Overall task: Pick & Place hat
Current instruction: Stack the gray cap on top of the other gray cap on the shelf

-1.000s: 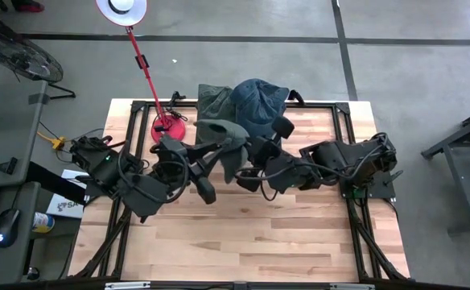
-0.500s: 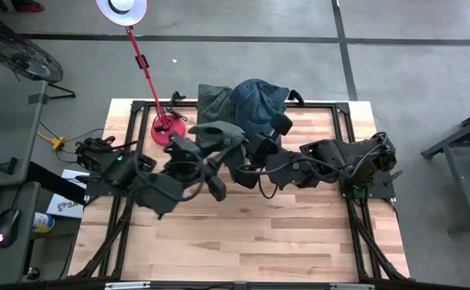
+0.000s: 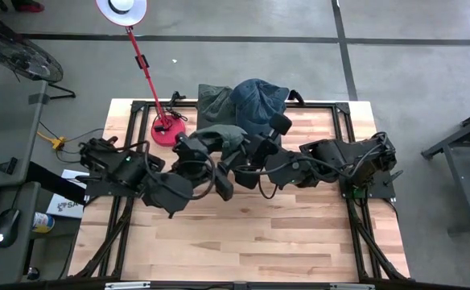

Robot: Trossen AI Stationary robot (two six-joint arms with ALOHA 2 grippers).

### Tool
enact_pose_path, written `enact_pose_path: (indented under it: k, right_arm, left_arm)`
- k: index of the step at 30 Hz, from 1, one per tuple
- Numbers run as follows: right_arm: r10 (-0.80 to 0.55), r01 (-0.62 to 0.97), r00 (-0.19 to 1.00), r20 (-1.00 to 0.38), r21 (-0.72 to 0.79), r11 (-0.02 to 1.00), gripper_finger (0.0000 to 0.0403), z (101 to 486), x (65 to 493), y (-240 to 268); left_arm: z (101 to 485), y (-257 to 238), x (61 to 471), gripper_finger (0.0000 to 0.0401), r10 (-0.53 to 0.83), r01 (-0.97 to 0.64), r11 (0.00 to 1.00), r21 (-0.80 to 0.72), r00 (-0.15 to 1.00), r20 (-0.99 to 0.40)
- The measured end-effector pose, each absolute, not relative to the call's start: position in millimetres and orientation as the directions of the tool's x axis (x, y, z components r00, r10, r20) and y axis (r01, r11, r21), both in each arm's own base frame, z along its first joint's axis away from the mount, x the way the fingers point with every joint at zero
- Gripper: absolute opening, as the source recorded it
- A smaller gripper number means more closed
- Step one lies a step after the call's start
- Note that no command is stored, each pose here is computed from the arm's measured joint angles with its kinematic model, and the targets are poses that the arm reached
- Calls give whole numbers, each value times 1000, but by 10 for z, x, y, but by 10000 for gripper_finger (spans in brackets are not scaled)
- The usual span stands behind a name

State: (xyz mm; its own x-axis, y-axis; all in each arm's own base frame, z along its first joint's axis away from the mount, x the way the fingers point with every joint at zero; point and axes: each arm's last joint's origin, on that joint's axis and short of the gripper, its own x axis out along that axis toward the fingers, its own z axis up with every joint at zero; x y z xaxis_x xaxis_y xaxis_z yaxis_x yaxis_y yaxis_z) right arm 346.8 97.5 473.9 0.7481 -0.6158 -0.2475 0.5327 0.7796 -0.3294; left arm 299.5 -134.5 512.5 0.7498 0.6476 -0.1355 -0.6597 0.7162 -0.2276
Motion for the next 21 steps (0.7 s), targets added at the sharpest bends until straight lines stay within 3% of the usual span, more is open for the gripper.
enact_pose_path:
  k: [5, 13, 21]
  right_arm:
    - [-602, 519, 757, -254, -325, 790, 0, 4736, 3471, 977]
    - [-601, 508, 757, -256, -348, 788, 0, 4735, 3473, 970]
    - [-531, 415, 794, -295, -375, 829, 10, 4719, 3475, 987]
  left_arm:
    - [5134, -1334, 2987, 192, 669, -673, 685, -277, 733, -125]
    - [5132, -1334, 2985, 23, 677, -679, 675, -290, 726, -122]
    - [5122, -1332, 2982, 22, 678, -684, 684, -252, 724, -126]
